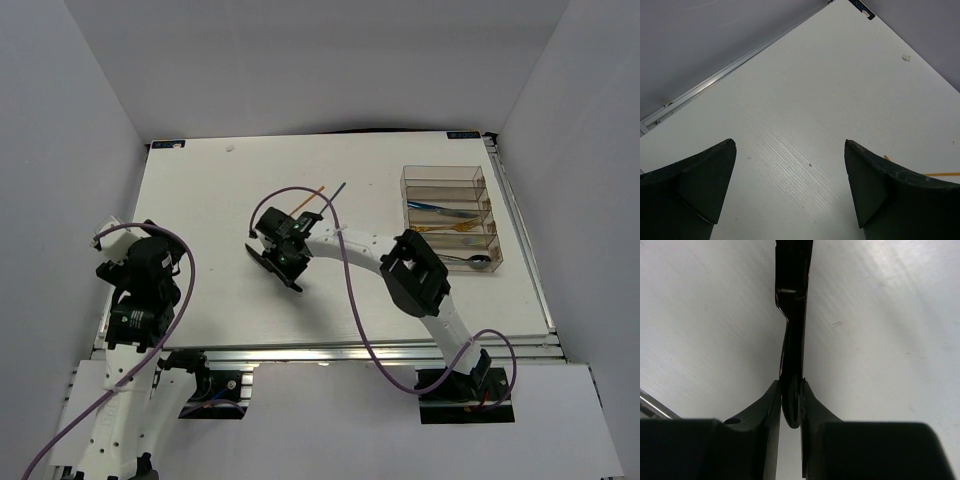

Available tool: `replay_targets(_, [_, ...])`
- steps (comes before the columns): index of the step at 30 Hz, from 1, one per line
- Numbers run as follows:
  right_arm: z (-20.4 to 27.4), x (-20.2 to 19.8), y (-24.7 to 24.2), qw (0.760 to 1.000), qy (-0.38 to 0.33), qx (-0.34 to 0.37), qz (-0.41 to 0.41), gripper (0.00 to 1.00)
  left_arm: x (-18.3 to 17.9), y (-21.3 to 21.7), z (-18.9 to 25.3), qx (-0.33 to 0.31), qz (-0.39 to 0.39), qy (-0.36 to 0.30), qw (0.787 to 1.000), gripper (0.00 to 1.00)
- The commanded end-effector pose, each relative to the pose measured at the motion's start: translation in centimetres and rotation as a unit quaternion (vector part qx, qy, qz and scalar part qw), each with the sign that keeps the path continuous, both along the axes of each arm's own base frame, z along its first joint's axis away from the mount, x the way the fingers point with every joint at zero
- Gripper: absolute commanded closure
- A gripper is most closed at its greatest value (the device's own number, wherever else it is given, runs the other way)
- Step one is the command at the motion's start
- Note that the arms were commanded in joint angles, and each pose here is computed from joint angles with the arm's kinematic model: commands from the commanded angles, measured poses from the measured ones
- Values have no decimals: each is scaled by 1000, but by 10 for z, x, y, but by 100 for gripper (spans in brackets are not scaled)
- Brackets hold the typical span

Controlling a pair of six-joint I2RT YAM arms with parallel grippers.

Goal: Sort the eating utensils into containers

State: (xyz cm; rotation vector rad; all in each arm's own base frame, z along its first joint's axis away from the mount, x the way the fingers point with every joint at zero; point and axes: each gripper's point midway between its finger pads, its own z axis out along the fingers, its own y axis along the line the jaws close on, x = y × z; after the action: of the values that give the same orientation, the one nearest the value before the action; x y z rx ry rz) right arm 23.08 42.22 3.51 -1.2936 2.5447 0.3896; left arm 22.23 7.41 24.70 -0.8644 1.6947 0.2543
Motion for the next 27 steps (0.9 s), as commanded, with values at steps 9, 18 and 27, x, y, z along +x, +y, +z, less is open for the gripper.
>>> replay_targets(9, [46, 29, -8, 992, -26, 99, -71, 100, -1, 1, 7, -1, 1, -11, 1000, 2])
replay_targets(18, [140, 99, -93, 916, -110, 267, -279, 100, -2, 1, 8, -2, 2, -15, 1000, 2])
replay_targets(27, [162, 166, -266, 756, -170, 323, -543, 100, -2, 0, 8, -2, -1, -15, 1000, 2])
